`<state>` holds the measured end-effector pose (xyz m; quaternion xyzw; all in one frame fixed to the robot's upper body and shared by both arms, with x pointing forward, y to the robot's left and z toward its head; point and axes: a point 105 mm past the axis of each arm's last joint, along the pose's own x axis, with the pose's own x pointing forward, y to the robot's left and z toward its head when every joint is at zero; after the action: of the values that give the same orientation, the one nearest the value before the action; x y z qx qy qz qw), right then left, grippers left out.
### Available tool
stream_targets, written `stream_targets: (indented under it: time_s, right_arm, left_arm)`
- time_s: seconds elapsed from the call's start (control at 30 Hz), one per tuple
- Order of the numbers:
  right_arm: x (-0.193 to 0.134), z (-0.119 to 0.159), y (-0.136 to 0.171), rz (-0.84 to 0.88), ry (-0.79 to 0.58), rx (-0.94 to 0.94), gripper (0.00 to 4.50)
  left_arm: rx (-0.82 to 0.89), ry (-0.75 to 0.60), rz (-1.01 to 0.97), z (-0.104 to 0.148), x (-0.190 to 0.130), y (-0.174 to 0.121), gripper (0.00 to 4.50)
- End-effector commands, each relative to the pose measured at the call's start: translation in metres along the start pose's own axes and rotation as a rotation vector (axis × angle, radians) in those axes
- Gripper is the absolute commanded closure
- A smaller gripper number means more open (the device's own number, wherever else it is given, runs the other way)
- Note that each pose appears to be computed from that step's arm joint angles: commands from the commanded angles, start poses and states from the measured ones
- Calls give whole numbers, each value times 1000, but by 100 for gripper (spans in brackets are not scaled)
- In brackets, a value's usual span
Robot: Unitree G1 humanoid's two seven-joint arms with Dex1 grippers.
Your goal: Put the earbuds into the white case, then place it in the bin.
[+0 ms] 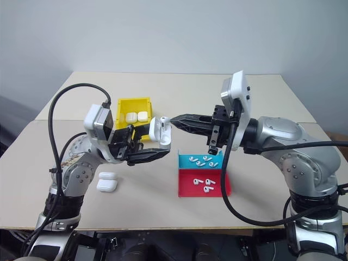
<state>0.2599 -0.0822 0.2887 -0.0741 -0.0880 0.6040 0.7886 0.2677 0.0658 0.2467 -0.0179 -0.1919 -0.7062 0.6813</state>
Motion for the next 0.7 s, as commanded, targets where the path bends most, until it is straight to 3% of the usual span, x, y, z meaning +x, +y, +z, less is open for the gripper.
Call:
stream_targets:
  time_s: [0.03,0.7]
  right_arm:
    - [-7,10,5,0,-17,-53,442]
    - [1,11,-13,-67,-17,-81,442]
  left_arm:
    - [46,-15,-9,9,2,-2,171]
    - [41,-17,-24,9,3,-3,171]
